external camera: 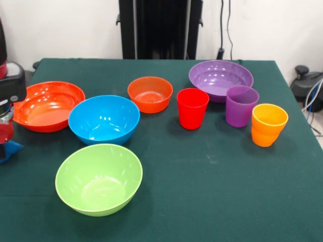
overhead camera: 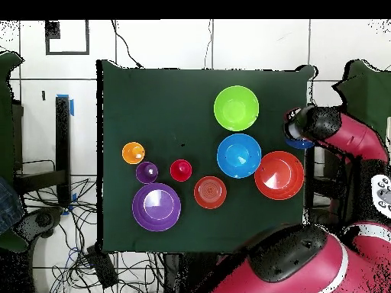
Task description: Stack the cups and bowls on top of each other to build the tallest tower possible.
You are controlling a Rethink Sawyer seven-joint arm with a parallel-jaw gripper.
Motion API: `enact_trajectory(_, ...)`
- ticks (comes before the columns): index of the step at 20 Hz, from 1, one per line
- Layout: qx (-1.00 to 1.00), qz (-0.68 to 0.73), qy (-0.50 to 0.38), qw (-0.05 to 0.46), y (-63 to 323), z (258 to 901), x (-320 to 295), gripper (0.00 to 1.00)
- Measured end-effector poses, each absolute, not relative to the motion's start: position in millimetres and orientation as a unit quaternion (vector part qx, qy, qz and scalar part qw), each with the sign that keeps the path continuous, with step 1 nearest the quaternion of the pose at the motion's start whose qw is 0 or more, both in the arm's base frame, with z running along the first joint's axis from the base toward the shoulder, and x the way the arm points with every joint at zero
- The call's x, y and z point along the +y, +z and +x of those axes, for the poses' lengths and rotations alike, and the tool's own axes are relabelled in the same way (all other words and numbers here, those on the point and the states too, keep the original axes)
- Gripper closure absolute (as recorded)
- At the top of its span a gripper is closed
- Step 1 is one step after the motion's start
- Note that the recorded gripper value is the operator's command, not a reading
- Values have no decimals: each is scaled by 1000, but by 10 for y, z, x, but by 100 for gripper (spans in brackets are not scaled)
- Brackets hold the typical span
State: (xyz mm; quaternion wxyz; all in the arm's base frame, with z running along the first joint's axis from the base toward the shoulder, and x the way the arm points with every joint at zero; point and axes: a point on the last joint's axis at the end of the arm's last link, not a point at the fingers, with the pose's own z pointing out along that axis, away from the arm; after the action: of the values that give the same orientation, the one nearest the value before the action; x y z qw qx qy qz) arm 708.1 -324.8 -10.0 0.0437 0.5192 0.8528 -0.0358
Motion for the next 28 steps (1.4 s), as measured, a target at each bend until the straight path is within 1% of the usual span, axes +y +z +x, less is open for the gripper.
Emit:
enact_trajectory(9,845,531,-32,43,67,7203,-3121,100)
enact_trajectory(15,839,543,-24,17,268,7244,-3026,100)
enact_trajectory(16,835,550,-20,3,385,7245,-3032,100)
enact_trajectory(21,826,564,-9,-23,685,7294,-3080,100)
enact_trajectory(22,822,568,-4,-32,847,7348,-3108,100)
enact_trajectory(25,819,573,4,-40,1090,7442,-3156,100)
enact_trajectory(27,817,575,7,-41,1175,7480,-3176,100)
enact_trajectory(28,816,576,10,-42,1303,7535,-3208,100)
